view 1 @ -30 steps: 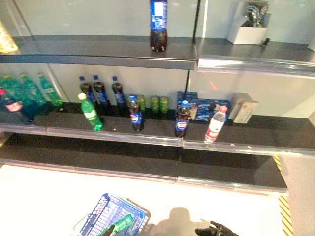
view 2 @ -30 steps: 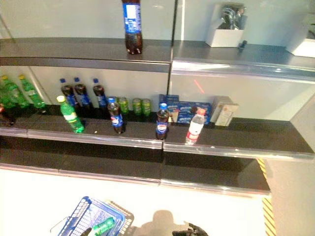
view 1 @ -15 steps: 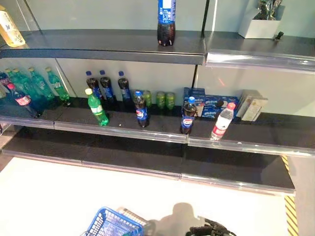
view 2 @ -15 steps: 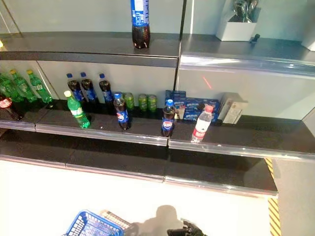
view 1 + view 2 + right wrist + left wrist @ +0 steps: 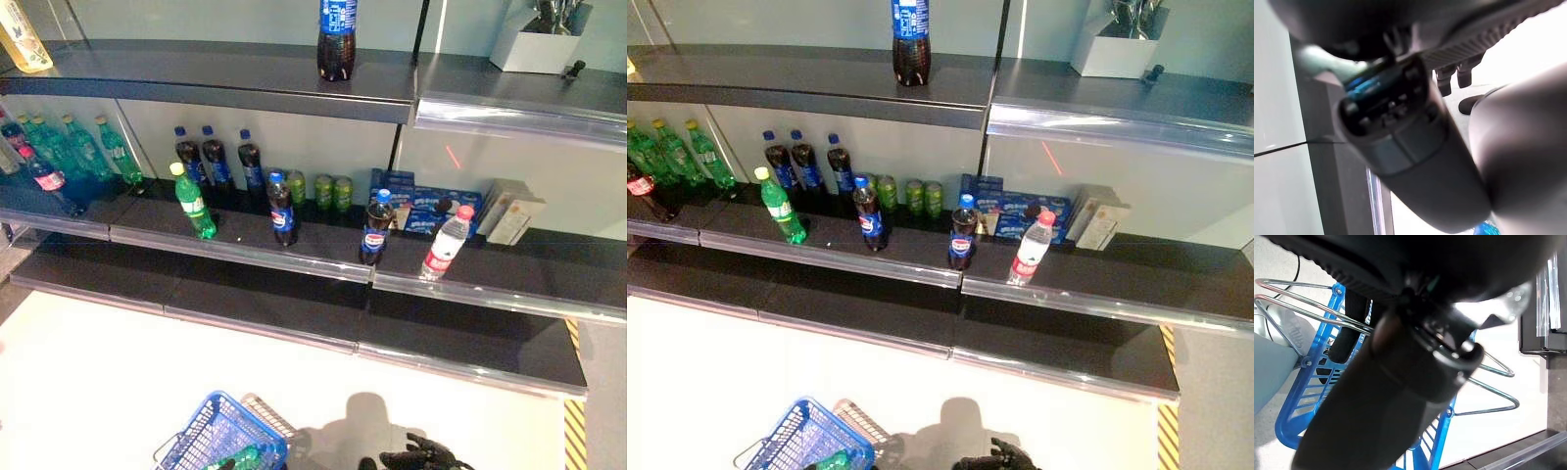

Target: Pick up the drink and place into the basket.

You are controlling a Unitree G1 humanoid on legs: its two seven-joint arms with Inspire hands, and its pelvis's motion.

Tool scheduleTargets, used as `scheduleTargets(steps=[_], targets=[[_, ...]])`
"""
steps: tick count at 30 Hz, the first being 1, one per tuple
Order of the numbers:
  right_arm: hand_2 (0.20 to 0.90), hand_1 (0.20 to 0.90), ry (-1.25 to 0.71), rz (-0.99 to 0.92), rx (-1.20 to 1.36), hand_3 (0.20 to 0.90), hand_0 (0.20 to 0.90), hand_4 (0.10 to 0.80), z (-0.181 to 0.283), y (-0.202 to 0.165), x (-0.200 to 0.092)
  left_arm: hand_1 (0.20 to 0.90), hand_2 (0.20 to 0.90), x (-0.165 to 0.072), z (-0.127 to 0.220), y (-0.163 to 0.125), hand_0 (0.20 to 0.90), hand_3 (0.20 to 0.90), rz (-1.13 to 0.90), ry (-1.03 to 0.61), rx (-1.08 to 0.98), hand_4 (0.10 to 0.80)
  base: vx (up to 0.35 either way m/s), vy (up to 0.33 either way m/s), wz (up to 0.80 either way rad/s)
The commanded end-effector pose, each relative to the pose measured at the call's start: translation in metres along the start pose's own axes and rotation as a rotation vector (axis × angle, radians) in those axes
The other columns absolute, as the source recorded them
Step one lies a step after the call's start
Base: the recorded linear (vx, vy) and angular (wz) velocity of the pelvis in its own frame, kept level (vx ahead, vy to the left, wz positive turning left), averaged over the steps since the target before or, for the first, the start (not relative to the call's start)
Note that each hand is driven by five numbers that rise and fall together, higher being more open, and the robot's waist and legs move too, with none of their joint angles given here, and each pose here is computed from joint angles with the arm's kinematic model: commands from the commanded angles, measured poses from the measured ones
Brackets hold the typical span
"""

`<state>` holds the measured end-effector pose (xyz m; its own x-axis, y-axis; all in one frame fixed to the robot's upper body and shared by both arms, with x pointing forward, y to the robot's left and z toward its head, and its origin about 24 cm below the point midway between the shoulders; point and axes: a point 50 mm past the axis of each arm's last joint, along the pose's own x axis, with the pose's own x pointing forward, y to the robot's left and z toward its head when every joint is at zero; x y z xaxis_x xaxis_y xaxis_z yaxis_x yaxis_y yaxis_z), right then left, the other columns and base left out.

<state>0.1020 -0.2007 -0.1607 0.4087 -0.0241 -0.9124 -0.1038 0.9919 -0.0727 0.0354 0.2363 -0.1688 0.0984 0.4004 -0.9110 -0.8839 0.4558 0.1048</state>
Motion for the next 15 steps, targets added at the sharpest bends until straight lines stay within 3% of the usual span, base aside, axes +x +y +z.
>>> scheduleTargets(steps=[1,6,9,15], targets=[[0.900,0.900,-0.057,0.034,-0.118,0.900,0.900,0.800,0.015,0.004,0.002,0.300,0.300,-0.003,0.034,-0.043,0.300,0.200,-0.139,-0.133,-0.048,0.100,-0.040,-0.168,0.11],[0.900,0.900,-0.107,0.030,-0.156,0.900,0.900,0.800,0.027,0.002,0.001,0.300,0.300,-0.004,0.034,-0.048,0.300,0.200,-0.166,-0.138,-0.024,0.100,-0.055,-0.126,0.09],[0.900,0.900,-0.240,0.037,-0.195,0.900,0.900,0.800,0.057,0.001,-0.002,0.300,0.300,-0.006,0.036,-0.056,0.300,0.200,-0.199,-0.141,0.007,0.100,-0.135,0.020,0.14],[0.900,0.900,-0.472,0.061,-0.327,0.900,0.900,0.800,0.102,0.012,-0.023,0.300,0.300,-0.009,0.039,-0.059,0.300,0.200,-0.207,-0.179,0.042,0.100,0.050,0.079,-0.12]])
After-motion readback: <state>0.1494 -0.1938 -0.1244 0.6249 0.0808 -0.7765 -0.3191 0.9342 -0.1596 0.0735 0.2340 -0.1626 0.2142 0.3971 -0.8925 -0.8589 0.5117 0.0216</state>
